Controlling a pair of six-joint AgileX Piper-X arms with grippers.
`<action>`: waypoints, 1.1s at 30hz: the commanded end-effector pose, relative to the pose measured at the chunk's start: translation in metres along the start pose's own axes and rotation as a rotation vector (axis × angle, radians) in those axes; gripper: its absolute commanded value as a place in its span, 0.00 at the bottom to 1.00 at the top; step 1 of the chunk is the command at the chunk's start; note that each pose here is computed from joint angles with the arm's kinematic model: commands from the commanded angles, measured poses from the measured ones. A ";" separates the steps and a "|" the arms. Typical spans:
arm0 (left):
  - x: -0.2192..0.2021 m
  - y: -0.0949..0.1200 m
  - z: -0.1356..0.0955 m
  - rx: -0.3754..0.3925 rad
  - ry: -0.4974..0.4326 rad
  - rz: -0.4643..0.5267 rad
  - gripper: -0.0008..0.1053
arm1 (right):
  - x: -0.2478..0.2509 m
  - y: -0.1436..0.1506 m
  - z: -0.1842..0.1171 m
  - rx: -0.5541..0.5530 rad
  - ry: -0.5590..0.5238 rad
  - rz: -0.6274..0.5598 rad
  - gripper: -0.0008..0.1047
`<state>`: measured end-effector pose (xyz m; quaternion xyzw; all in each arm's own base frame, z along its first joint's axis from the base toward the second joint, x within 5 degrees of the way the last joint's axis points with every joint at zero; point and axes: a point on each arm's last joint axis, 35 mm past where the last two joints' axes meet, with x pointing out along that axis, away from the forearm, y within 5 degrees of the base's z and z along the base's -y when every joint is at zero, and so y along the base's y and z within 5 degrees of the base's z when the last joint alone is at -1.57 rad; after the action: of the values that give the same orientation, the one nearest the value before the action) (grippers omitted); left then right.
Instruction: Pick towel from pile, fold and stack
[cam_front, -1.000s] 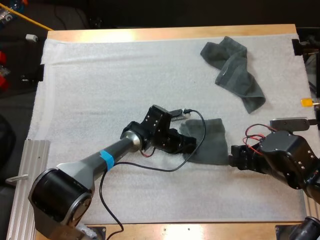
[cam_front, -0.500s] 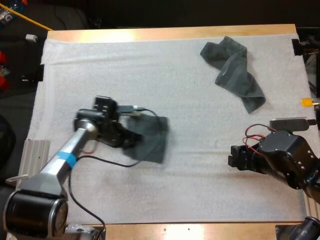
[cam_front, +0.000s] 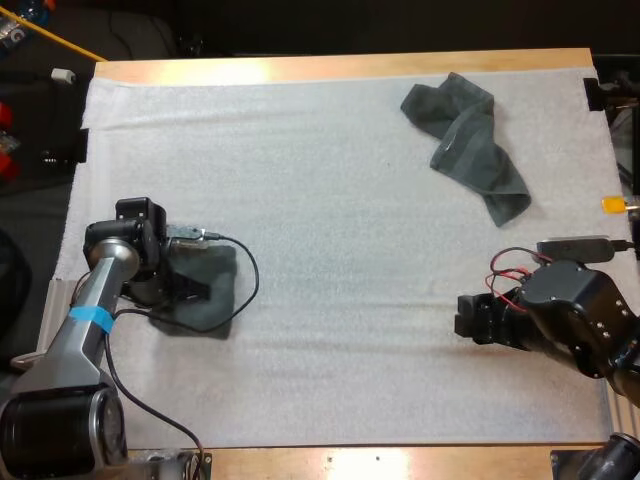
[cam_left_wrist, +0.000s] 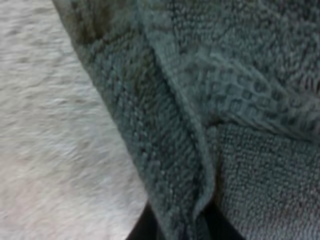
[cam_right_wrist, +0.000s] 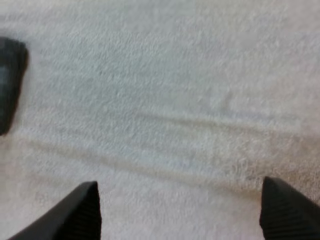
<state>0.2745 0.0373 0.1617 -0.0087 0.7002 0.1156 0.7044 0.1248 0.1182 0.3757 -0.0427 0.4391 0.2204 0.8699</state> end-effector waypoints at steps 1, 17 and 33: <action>-0.005 0.005 0.000 -0.009 -0.018 0.054 0.01 | -0.002 0.000 0.000 -0.008 -0.001 0.011 0.62; -0.037 0.027 -0.004 -0.092 -0.156 0.148 0.69 | -0.002 0.000 0.000 -0.017 0.006 0.032 0.62; -0.059 0.016 0.002 -0.132 -0.315 -0.266 0.56 | -0.002 0.001 0.000 -0.024 0.009 0.048 0.62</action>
<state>0.2718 0.0449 0.2212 -0.1188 0.5717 0.0725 0.8086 0.1237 0.1194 0.3756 -0.0412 0.4451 0.2427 0.8610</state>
